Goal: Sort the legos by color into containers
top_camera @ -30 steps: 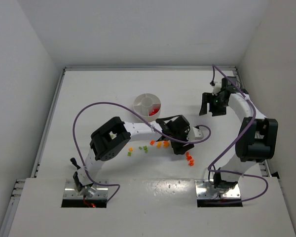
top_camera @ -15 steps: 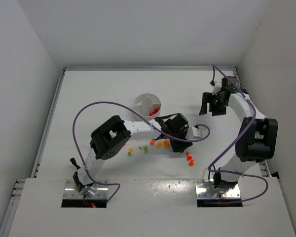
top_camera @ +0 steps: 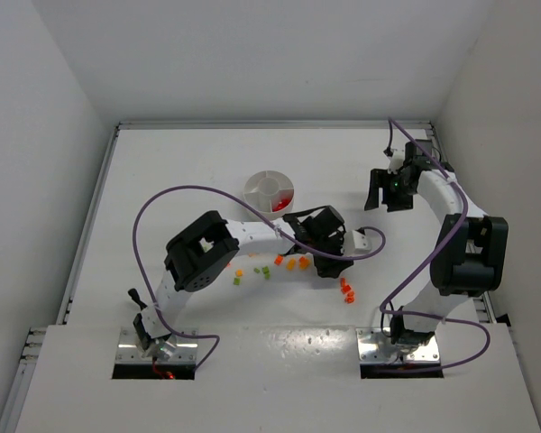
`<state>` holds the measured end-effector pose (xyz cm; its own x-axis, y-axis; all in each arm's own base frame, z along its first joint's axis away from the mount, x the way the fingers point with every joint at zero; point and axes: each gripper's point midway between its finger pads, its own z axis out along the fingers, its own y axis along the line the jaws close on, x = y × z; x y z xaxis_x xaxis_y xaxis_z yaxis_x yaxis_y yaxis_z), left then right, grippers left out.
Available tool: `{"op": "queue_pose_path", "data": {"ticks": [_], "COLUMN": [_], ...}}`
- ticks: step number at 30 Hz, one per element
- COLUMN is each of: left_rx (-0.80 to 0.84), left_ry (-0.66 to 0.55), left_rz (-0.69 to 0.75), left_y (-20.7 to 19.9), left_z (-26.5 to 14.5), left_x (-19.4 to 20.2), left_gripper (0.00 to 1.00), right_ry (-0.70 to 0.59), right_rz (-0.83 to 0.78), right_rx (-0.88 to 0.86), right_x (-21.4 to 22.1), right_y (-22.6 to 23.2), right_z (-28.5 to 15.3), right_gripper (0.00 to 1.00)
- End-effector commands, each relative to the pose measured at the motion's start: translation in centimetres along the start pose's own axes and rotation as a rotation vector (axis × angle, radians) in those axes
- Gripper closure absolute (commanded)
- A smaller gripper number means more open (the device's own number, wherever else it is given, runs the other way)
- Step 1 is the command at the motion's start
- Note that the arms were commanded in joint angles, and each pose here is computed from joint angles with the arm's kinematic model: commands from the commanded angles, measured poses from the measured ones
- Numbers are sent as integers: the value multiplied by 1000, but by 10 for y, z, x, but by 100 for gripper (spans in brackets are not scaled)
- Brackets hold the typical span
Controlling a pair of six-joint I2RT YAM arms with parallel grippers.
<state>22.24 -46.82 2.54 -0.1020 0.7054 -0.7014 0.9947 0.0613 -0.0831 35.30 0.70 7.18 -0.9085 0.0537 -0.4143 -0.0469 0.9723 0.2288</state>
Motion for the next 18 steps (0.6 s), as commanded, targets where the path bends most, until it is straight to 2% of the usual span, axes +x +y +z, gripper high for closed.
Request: {"op": "queue_pose_path", "data": {"ticks": [1, 3, 13, 16, 17, 18], "left_rx": [1, 4, 6, 0, -8, -15], "left_ry": [-69, -61, -20, -21, -43, -42], "left_rz": [45, 42, 24, 18, 28, -7], "left_y": [8, 8, 6, 8, 8, 11], "left_z": [2, 4, 4, -2, -10, -17], "left_x": [-20, -16, -4, -2, -12, -11], "left_gripper": [45, 46, 73, 76, 77, 77], "right_ry": [-31, -31, -2, 8, 17, 17], "right_rz": [11, 11, 11, 3, 6, -3], "right_rx": [-13, -13, -14, -24, -24, -24], "right_x": [-7, -7, -2, -2, 1, 1], "right_y": [2, 2, 0, 1, 2, 1], "right_z": [-3, -3, 1, 2, 1, 1], "right_gripper": [30, 30, 31, 31, 32, 32]}}
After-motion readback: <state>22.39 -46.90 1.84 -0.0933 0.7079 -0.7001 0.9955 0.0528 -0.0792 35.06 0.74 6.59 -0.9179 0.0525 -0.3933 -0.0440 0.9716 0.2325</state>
